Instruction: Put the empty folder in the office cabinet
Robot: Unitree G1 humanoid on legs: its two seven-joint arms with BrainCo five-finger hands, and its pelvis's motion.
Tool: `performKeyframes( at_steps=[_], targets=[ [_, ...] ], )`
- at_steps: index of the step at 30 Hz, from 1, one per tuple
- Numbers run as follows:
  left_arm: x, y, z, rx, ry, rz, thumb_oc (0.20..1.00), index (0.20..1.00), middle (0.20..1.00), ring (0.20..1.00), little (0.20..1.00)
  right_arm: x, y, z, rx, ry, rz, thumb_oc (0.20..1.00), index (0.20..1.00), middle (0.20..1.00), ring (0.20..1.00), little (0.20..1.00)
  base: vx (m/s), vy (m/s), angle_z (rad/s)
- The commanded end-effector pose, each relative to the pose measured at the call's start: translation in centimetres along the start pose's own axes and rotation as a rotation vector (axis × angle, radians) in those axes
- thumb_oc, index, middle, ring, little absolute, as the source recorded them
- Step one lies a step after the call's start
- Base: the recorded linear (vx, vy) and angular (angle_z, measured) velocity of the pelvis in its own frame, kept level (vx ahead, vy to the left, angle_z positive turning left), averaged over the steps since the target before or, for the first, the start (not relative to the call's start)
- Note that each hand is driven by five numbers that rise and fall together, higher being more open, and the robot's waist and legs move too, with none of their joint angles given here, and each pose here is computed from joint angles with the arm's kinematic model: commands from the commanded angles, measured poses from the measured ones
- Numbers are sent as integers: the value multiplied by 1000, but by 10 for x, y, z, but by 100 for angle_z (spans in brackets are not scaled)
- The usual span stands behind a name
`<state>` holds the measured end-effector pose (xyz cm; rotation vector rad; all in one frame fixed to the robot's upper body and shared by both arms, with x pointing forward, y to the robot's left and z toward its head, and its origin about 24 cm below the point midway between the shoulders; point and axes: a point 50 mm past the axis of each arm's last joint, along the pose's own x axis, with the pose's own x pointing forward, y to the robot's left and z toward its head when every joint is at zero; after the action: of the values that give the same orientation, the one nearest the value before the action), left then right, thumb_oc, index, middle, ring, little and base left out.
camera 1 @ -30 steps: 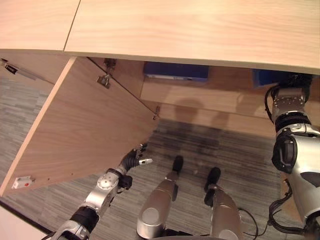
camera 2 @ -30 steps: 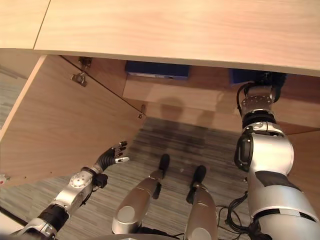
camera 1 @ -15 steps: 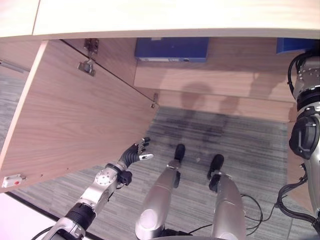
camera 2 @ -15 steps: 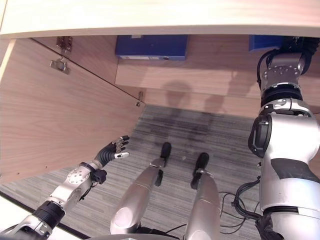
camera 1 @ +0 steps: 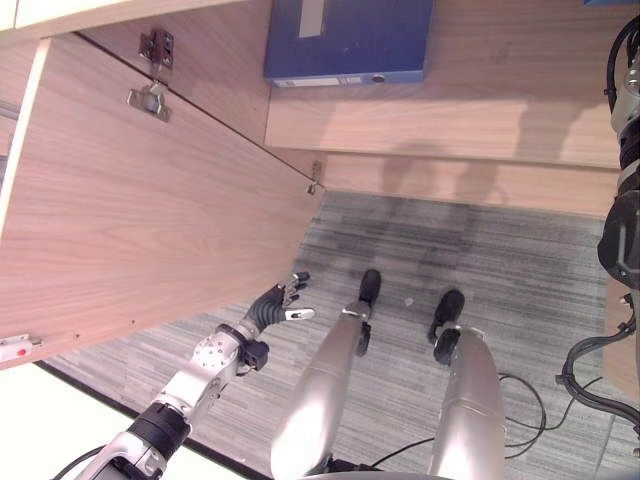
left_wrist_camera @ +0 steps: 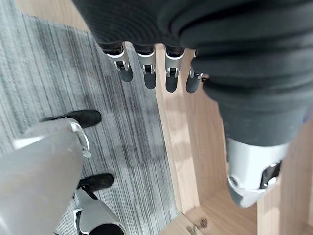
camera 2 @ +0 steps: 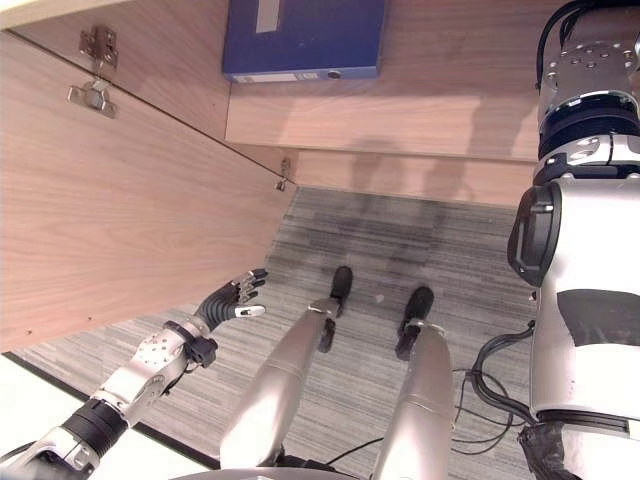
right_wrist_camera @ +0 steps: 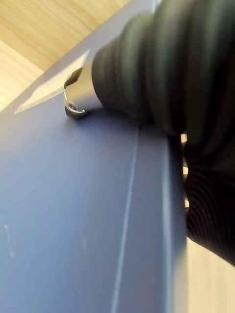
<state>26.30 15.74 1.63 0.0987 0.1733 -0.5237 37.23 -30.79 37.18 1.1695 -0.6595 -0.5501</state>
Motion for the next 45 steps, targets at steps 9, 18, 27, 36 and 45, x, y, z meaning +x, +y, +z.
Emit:
performKeyframes(
  at_steps=[9, 18, 27, 36, 45],
  targets=[
    [-8, 18, 22, 48, -80, 52, 1000, 1000, 1000, 1000, 1000, -1, -15, -13, -92, 16, 53, 200, 200, 200, 200, 200, -2, 0, -1],
    [-13, 27, 39, 51, -140, 73, 1000, 1000, 1000, 1000, 1000, -2, -21, -17, -93, 25, 49, 200, 200, 200, 200, 200, -6, -9, 3],
    [-22, 33, 41, 55, -144, 89, 1000, 1000, 1000, 1000, 1000, -1, -13, -14, -128, 15, 75, 200, 200, 200, 200, 200, -1, 0, 1],
    [-31, 37, 39, 84, -116, 79, 1000, 1000, 1000, 1000, 1000, 0, 25, 19, -187, -75, 143, 200, 200, 200, 200, 200, 9, -11, 2],
    [-36, 40, 34, 89, -88, 96, 1000, 1000, 1000, 1000, 1000, -3, 43, 28, -282, -97, 173, 1000, 1000, 1000, 1000, 1000, 0, 0, 0]
  ],
)
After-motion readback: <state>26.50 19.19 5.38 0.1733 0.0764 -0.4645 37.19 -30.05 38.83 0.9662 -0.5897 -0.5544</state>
